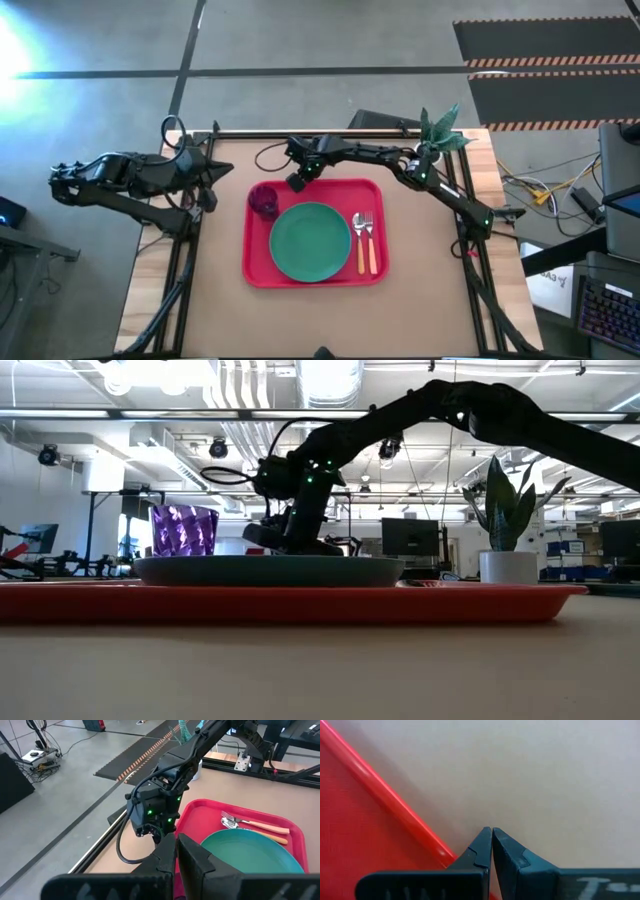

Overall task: Pick and place plate/cup/fork/spoon on tray
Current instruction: Move the orange tray to the center of the table

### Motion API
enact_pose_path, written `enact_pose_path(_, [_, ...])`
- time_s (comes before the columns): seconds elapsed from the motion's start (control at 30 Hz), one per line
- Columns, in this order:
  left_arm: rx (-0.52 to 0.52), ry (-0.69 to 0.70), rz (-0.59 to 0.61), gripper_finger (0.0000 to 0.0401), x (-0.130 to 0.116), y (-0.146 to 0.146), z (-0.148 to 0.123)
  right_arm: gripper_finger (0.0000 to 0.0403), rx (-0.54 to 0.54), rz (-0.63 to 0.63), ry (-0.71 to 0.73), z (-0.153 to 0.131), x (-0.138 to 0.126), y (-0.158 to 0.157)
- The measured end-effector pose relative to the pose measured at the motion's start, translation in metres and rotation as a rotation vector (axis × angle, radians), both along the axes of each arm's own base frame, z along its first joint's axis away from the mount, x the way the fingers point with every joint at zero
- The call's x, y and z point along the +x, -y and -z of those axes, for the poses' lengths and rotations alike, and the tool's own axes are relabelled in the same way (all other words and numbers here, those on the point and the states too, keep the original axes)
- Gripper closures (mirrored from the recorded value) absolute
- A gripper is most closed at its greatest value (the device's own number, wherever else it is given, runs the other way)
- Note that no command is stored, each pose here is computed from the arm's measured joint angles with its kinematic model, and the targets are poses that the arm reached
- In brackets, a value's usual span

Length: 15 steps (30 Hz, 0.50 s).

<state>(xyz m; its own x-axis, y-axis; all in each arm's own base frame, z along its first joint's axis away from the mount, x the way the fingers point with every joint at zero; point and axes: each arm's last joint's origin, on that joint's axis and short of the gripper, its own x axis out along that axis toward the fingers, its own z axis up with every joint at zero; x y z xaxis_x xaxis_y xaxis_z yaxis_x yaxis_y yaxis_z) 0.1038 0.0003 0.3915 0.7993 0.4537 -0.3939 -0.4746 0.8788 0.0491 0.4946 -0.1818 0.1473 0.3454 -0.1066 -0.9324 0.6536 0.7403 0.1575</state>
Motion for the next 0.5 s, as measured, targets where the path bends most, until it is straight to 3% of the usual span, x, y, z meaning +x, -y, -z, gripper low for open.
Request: enact_pose_path(0.5, [-0.001, -0.007, 0.003, 0.0401, -0.0006, -0.0001, 0.0006, 0.0394, -0.017, -0.002, -0.011, -0.0008, 0.0018, -0.0071])
